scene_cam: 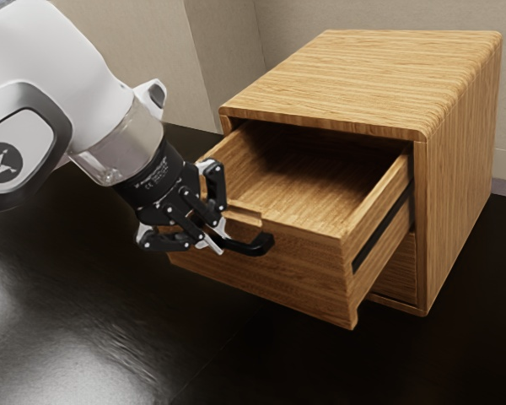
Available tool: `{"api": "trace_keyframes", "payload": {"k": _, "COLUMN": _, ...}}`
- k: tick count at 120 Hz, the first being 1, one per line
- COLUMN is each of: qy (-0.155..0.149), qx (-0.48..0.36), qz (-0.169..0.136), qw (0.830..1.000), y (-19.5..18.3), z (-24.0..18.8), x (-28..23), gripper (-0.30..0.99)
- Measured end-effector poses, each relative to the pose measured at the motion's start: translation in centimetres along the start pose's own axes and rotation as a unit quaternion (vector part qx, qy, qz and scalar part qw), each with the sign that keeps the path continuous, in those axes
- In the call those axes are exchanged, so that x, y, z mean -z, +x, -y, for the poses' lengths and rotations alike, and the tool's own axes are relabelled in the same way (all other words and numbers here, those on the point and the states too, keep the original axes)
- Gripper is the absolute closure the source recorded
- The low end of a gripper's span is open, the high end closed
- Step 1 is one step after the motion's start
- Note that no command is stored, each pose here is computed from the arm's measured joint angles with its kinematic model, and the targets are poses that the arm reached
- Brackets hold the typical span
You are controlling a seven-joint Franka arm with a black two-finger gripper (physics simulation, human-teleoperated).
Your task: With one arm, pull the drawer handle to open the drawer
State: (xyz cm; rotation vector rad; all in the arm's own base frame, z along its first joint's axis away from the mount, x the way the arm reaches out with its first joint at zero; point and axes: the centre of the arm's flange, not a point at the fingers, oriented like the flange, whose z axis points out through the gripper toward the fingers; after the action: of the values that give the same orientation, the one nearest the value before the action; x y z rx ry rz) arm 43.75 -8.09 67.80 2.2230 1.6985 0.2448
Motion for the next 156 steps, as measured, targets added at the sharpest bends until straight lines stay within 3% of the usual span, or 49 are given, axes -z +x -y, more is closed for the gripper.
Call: {"api": "trace_keyframes", "payload": {"k": 156, "qy": -0.019, "qx": 0.0, "qz": -0.016, "qw": 1.0, "y": -1.5, "z": 5.4, "x": 2.2, "gripper": 0.79}}
